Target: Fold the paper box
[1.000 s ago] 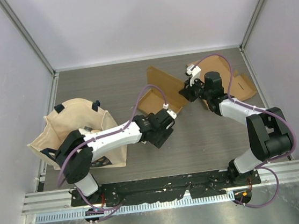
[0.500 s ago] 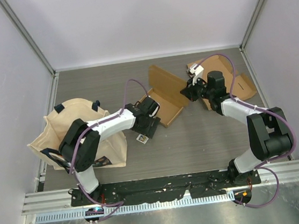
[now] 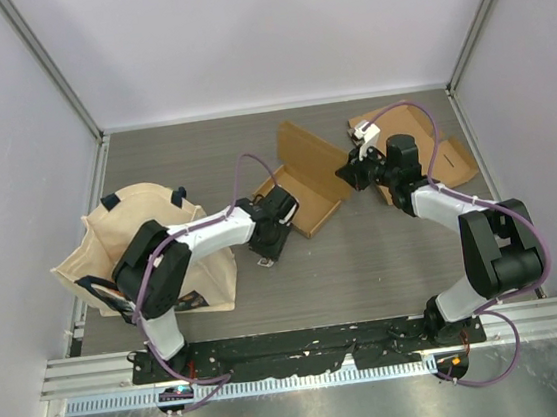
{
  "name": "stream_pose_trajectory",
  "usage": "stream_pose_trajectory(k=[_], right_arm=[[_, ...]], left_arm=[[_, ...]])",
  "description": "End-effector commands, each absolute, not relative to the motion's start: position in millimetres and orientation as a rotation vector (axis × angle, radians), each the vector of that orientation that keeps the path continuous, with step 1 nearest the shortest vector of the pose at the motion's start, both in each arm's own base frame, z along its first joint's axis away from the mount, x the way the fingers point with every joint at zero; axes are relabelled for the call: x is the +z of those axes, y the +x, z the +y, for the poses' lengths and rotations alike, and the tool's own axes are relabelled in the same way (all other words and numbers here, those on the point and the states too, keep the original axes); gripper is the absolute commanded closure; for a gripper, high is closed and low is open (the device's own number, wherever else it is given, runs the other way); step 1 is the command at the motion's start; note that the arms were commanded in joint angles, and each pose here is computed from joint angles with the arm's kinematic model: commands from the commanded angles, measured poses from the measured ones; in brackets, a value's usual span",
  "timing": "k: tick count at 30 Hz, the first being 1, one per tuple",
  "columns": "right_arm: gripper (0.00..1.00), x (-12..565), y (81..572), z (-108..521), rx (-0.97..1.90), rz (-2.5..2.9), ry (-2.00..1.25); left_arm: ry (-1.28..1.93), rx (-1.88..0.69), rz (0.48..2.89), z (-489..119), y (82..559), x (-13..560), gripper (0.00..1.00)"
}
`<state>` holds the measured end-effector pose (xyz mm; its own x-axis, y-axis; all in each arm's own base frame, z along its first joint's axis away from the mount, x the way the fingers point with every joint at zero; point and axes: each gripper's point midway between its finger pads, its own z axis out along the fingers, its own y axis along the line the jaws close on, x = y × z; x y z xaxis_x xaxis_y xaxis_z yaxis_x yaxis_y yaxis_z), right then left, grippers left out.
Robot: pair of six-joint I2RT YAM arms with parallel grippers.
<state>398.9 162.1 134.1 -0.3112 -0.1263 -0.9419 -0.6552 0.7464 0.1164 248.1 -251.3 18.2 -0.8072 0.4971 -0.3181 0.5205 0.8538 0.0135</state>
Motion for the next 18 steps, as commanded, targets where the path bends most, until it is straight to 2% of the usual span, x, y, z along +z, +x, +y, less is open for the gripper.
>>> stream_pose_trajectory(k=[1, 8, 12, 14, 15, 16, 17, 18], right_arm=[[0.94, 147, 405, 161, 0.581, 1.786, -0.600], [0.95, 148, 400, 167, 0.627, 1.782, -0.612], [0.94, 149, 397, 167, 0.639, 1.781, -0.612], [0.94, 153, 394, 170, 0.650, 1.774, -0.622], [0.94, 154, 393, 170, 0.651, 1.772, -0.623], [0.94, 155, 392, 169, 0.653, 1.773, -0.623], [0.94, 158, 389, 171, 0.663, 1.767, -0.632], [0.94, 160, 390, 170, 0.657, 1.764, -0.634]], left_arm=[[0.692, -0.125, 2.665, -248, 245, 46, 0.65], [0.626, -0.329, 2.500, -277, 262, 127, 0.65], [0.598, -0.462, 2.373, -325, 300, 178, 0.62], [0.594, -0.459, 2.389, -341, 318, 167, 0.61], [0.584, -0.479, 2.341, -352, 331, 182, 0.61], [0.574, -0.458, 2.337, -355, 342, 179, 0.59], [0.581, -0.446, 2.332, -357, 349, 177, 0.47], [0.584, -0.429, 2.329, -360, 358, 175, 0.40]])
